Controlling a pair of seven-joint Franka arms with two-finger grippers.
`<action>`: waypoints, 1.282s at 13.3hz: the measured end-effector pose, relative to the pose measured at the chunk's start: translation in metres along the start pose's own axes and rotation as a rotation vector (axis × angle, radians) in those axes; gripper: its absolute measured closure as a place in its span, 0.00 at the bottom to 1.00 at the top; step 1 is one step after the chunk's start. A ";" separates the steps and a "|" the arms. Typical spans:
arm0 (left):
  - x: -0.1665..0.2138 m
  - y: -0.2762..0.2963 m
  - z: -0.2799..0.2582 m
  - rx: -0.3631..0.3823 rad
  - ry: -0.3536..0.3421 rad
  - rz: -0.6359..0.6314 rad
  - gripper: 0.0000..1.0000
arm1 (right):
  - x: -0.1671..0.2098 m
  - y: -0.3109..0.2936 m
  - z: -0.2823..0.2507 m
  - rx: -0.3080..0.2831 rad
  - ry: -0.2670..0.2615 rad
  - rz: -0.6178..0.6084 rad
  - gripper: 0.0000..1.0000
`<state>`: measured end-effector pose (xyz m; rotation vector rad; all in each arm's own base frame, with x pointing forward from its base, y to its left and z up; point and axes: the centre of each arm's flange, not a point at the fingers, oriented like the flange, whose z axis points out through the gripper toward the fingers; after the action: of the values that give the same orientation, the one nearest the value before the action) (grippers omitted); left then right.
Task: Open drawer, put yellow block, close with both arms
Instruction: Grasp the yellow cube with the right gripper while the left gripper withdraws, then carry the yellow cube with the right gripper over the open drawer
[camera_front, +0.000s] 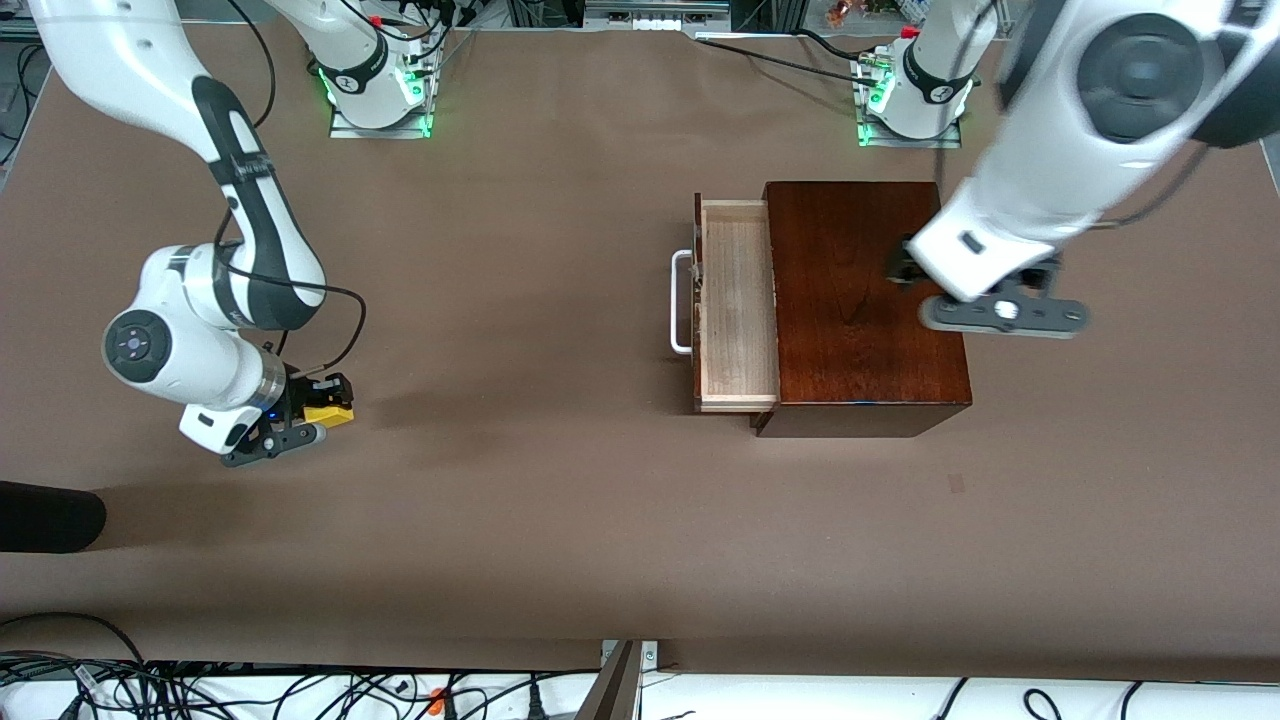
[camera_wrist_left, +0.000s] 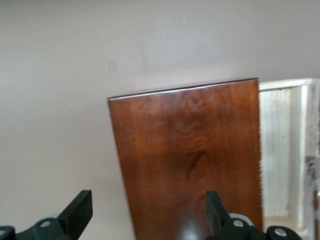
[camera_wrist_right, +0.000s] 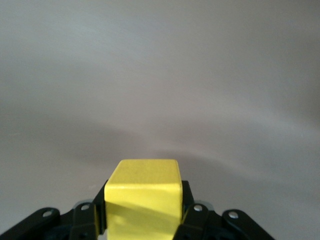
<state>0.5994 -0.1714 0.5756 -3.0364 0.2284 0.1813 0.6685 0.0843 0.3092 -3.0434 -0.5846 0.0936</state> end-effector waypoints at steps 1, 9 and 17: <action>0.002 -0.022 0.001 -0.032 -0.004 0.023 0.00 | 0.013 -0.029 -0.022 -0.013 0.000 -0.069 0.44; -0.028 -0.076 0.010 -0.074 0.119 -0.054 0.00 | 0.037 -0.326 -0.111 -0.095 0.047 -0.626 0.44; -0.039 -0.084 0.009 -0.073 0.102 -0.072 0.00 | 0.006 -0.503 -0.125 -0.083 0.157 -0.885 0.44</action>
<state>0.5730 -0.0821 0.5785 -3.1238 0.1226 0.0298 0.4964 0.5499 0.4596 -2.5209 -1.8422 -0.1993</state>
